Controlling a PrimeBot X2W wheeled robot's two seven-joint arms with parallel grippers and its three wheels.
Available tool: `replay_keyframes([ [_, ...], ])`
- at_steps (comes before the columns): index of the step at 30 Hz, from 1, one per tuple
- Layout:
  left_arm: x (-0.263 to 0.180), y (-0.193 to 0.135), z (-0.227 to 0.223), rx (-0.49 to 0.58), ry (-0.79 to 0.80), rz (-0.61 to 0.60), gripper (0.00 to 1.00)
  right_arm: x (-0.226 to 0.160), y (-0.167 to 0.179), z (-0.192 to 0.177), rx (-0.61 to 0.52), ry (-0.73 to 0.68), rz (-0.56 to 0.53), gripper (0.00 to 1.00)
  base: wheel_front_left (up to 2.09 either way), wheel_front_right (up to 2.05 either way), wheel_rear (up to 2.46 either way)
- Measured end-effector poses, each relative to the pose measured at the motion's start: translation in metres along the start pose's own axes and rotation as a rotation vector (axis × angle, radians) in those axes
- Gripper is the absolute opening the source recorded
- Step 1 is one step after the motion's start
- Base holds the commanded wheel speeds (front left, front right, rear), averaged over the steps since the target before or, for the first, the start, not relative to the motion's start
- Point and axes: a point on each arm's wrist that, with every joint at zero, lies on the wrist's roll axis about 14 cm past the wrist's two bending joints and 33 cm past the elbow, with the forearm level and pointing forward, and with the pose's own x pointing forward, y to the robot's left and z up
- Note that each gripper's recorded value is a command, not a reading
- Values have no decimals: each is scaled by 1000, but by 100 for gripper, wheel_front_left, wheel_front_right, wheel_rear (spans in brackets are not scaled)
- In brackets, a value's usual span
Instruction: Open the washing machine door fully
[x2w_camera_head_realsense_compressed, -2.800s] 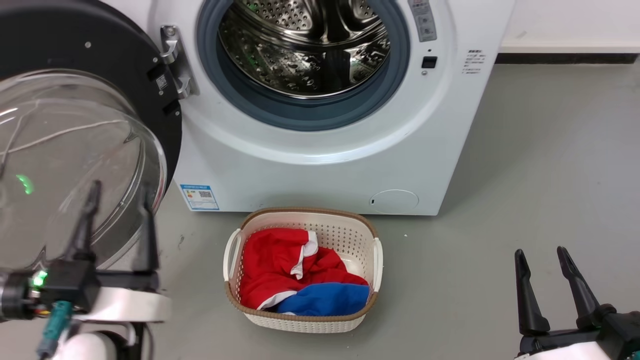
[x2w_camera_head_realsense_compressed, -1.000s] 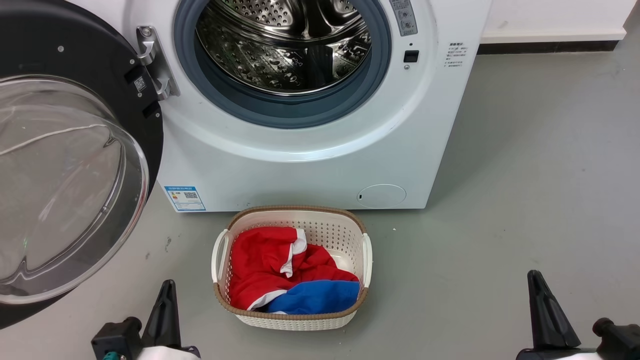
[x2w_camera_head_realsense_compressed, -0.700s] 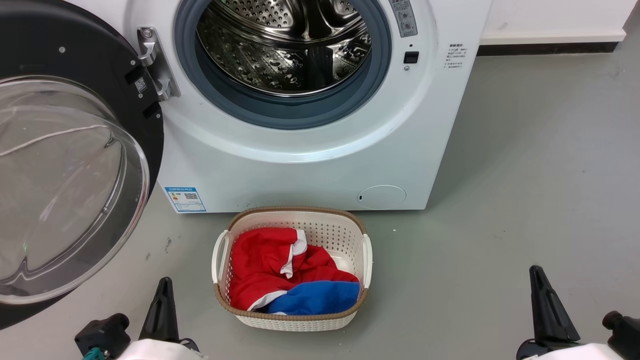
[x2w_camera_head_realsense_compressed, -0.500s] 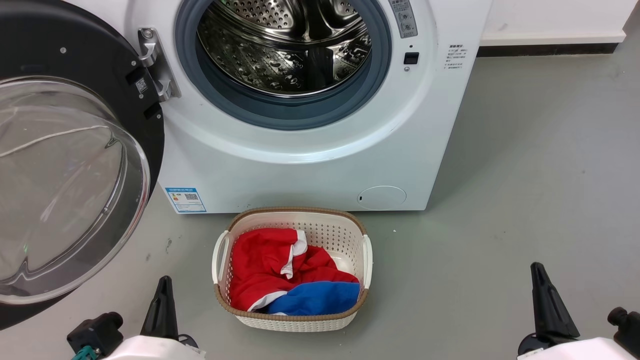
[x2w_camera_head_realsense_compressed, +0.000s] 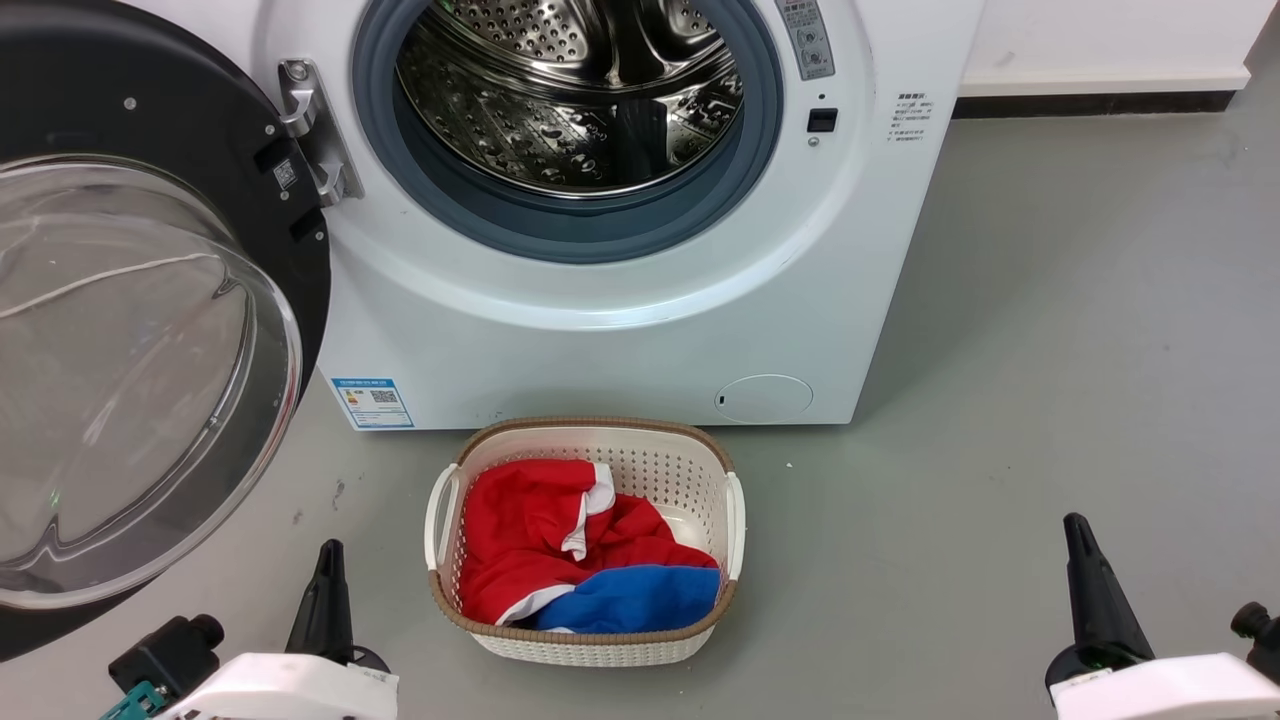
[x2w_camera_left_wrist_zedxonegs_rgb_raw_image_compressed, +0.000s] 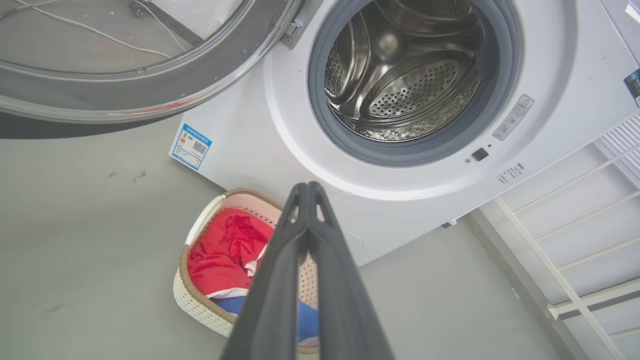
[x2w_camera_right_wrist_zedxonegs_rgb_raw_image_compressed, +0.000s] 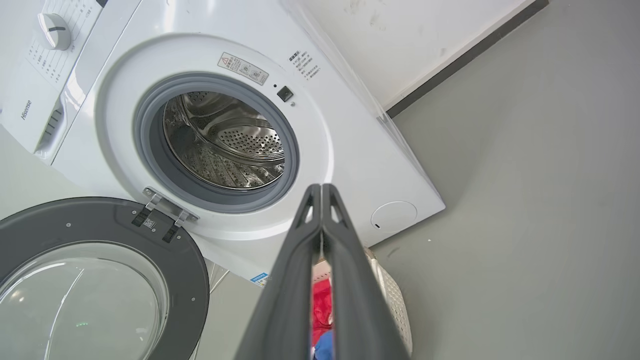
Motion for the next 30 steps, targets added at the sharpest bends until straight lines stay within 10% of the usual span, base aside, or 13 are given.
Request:
replay_keyframes([
  [30,9,-9,5,-409,27,-25,0,16,0,4,383,12,-18,0,0,0,0],
])
